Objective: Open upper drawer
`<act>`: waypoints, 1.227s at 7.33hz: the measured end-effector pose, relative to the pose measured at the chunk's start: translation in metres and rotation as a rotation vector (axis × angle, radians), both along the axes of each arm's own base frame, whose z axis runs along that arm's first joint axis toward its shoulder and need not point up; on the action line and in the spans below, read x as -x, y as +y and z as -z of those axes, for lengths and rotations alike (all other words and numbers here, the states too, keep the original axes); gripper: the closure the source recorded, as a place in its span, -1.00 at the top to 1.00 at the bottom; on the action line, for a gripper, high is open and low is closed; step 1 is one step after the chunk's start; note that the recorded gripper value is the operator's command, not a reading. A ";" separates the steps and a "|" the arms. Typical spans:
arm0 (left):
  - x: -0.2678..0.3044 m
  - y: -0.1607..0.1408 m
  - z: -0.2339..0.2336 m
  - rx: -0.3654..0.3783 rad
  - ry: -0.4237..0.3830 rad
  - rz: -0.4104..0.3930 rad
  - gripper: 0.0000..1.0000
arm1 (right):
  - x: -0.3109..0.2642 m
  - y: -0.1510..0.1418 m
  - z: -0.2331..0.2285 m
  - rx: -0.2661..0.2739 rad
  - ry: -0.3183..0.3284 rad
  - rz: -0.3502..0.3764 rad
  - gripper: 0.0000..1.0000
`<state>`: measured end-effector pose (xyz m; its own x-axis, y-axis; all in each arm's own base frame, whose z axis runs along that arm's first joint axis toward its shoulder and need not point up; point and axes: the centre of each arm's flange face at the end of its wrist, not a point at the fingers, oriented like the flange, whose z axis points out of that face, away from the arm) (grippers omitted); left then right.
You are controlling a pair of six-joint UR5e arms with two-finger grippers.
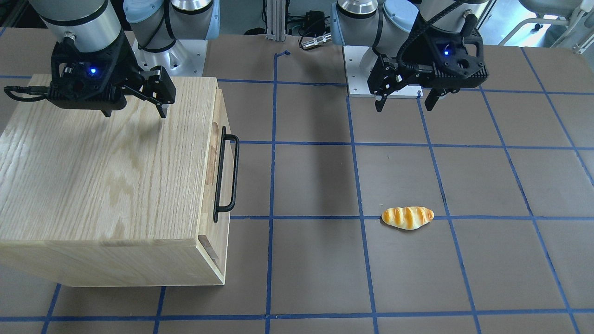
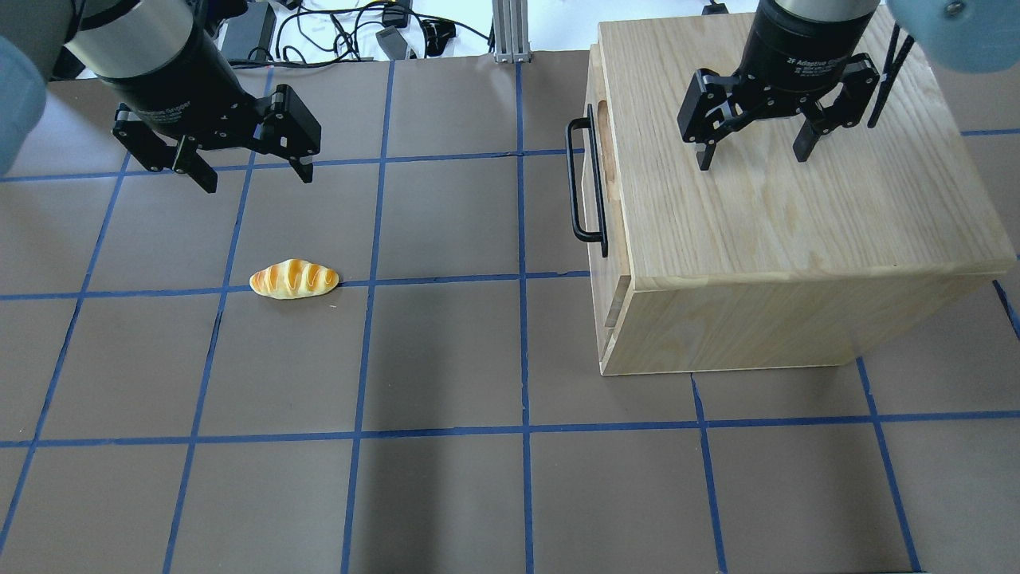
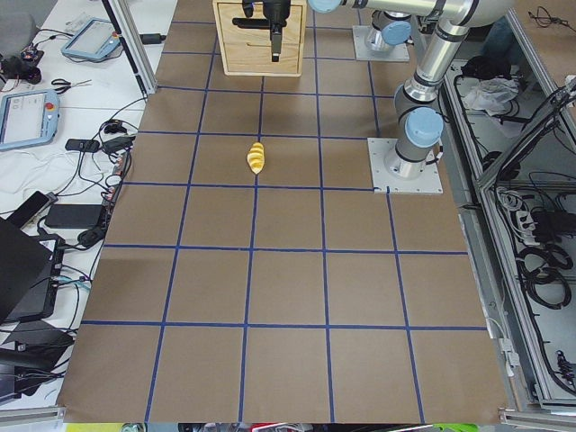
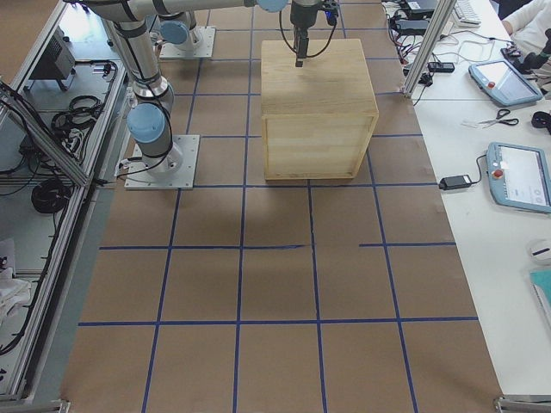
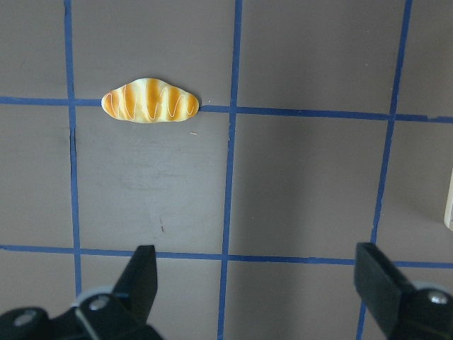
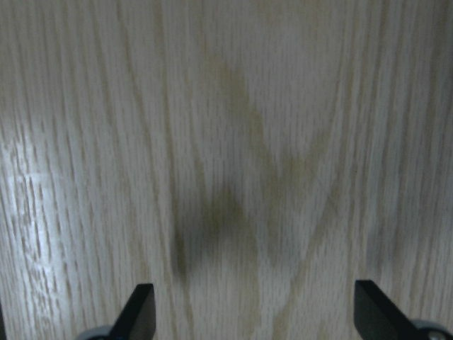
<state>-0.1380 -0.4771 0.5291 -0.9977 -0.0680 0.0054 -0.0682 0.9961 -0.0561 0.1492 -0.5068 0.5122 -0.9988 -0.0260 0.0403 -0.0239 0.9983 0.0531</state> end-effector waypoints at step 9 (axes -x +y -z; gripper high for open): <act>0.002 0.004 0.006 -0.024 0.008 0.005 1.00 | 0.000 0.000 0.000 0.000 0.000 0.000 1.00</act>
<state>-0.1399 -0.4730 0.5231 -0.9979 -0.0636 0.0120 -0.0639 0.9974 -0.0319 0.1492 -0.5068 0.5124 -0.9988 -0.0261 0.0403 -0.0239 0.9983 0.0527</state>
